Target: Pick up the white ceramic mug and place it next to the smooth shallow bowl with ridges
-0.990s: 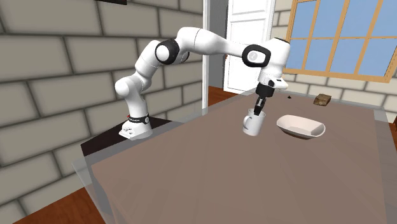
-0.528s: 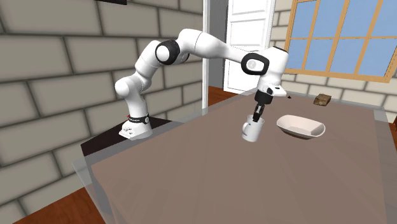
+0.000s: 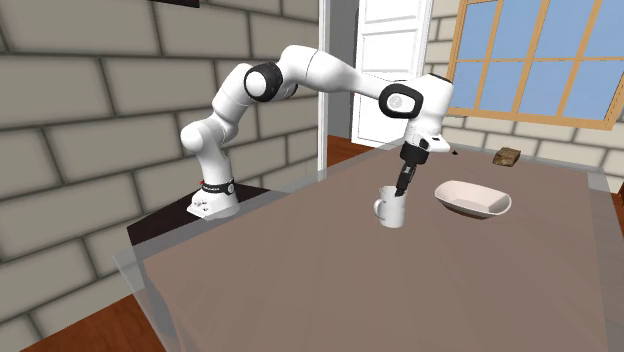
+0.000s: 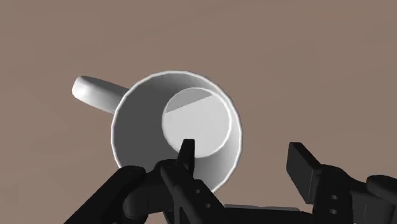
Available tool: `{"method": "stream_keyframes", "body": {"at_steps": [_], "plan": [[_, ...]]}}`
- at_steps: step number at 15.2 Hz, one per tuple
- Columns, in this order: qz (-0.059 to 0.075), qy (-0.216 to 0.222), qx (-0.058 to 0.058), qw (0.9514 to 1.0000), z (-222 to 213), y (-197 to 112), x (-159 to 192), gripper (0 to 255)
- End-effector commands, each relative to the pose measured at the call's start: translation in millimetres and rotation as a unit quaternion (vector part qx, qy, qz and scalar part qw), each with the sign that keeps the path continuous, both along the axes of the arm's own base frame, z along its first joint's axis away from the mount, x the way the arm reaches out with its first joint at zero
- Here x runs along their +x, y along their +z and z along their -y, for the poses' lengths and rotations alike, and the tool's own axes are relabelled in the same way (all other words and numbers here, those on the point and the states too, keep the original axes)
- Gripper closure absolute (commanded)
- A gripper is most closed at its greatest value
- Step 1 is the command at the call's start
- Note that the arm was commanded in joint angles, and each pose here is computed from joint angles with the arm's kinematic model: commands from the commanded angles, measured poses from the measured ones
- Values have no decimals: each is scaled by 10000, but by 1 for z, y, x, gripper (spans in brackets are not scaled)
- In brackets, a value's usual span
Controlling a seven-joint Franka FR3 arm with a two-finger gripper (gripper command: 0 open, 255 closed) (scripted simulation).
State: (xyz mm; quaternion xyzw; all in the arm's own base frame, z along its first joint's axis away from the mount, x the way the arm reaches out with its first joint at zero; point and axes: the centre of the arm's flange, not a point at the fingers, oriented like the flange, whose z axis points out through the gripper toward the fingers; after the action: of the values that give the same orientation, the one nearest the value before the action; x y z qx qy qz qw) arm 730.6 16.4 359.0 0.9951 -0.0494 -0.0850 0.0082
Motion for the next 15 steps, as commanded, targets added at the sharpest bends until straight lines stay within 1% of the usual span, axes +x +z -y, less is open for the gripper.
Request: {"method": "stream_keyframes", "body": {"at_steps": [1,4,8,15], "plan": [[0,0,0,10000,0,0,0,0],[0,0,0,10000,0,0,0,0],[0,0,0,10000,0,49,8,0],[0,0,0,10000,0,49,9,0]]}}
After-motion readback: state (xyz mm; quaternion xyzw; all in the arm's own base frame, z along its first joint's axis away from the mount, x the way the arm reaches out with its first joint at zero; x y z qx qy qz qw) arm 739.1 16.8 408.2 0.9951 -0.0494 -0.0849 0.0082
